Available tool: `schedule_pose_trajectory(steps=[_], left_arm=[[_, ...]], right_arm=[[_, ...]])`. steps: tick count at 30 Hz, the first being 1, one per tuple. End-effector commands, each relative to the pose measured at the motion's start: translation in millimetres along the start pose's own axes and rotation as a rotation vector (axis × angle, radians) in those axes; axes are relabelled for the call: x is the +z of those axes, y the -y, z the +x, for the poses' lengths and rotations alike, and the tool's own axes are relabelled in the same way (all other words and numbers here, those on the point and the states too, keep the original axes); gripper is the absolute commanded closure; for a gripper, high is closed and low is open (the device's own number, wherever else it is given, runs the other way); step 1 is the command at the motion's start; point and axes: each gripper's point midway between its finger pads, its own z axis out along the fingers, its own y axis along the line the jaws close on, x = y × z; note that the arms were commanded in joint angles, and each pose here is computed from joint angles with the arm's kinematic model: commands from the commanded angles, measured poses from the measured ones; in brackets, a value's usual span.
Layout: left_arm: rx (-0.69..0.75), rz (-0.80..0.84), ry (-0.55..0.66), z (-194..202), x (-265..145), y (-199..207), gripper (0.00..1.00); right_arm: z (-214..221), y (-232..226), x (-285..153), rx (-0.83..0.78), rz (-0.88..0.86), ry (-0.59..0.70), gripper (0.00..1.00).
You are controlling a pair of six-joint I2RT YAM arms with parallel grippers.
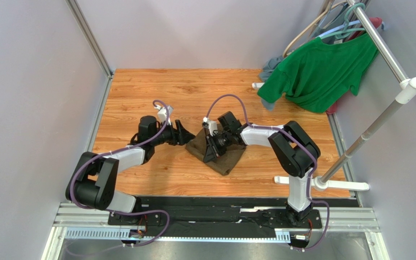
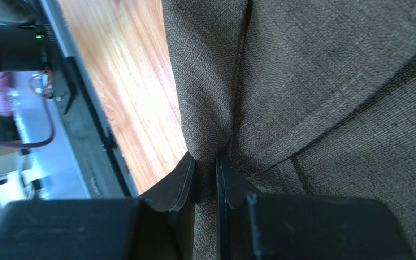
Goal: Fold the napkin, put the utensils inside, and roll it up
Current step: Roll the napkin with the utensil
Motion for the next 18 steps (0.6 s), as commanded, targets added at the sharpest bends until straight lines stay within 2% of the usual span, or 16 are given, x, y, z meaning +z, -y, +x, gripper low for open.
schedule_pose_trajectory(steps=[1,10,18], left_arm=[[0.146,0.168,0.061,-16.6,13.5,29.7,0.24],[0.072,0.261,-0.074,11.3,41.9,25.5,0.28],[0.018,0.208,-0.15,37.1,40.5,10.8,0.31]], right_arm=[[20.7,11.8,1.5,0.096,-0.039,-0.06,1.0],[16.1,21.4,-3.8,0.13,-0.065,-0.045,1.0],[14.5,37.1,-9.0,0.17,-0.059,-0.027,1.0]])
